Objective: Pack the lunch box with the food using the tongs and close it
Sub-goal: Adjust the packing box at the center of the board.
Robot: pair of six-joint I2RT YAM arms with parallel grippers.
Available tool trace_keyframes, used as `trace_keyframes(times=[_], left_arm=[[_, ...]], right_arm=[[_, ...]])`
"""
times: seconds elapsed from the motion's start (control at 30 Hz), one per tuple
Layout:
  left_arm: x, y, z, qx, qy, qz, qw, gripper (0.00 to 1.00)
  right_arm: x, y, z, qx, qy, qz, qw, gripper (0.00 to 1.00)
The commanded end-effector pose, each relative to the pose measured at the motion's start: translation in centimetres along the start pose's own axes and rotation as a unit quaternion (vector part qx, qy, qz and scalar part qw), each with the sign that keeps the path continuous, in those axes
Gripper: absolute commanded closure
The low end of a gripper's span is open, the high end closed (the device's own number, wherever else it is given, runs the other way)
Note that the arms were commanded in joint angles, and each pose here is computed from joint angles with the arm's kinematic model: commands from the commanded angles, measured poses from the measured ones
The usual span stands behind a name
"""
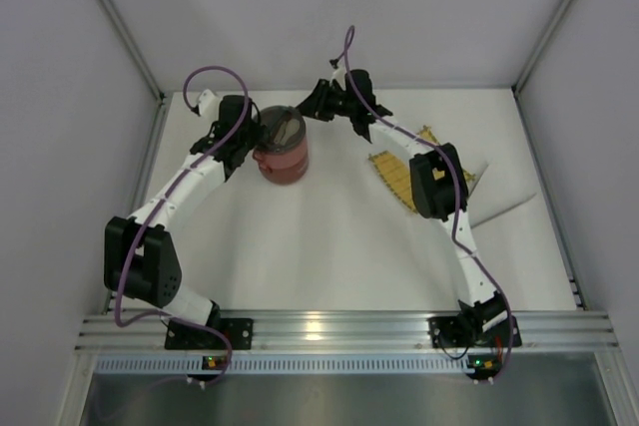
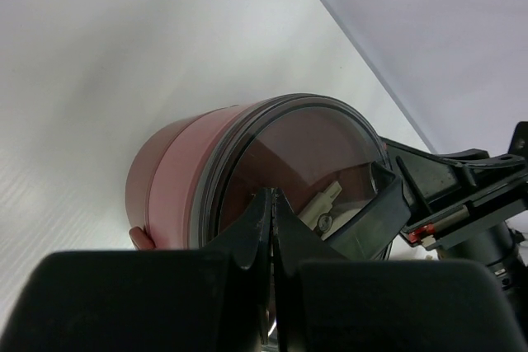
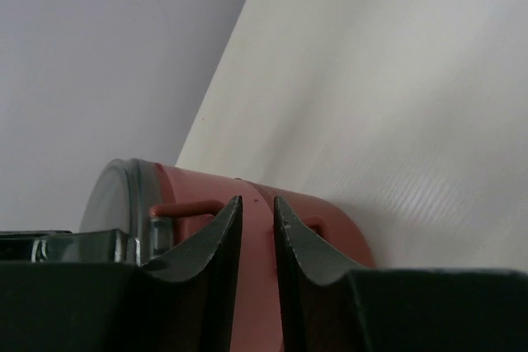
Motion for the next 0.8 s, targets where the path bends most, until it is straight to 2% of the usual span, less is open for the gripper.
trace_keyframes(times=[0.0, 0.33, 0.77], left_arm=[[0.7, -0.9, 0.5, 0.012, 0.013, 0.007, 1.0, 1.0], [1.1, -1.1, 1.0, 0.013, 0.026, 0.011, 1.0, 1.0], [1.5, -1.2, 1.6, 0.011, 0.041, 0.022, 0.999, 1.0]], right_arm=[[4.0, 0.3, -0.6, 0.011, 0.076, -0.028, 0.997, 0.78], [5.0, -3.3, -3.0, 0.036, 0.082, -0.031, 0.995, 0.81], [8.2, -5.1, -5.2, 0.023, 0.096, -0.04, 0.994, 0.83]])
Point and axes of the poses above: each gripper's point midway between its finger pads, its own z axis out along the fingers, its own x axis along the line the jaws close on, y = z × x, the point moved 5 cm from there along -z, back along the fingers, and after that the axes turned 12 degrees about -z, right-handed, at the moved point
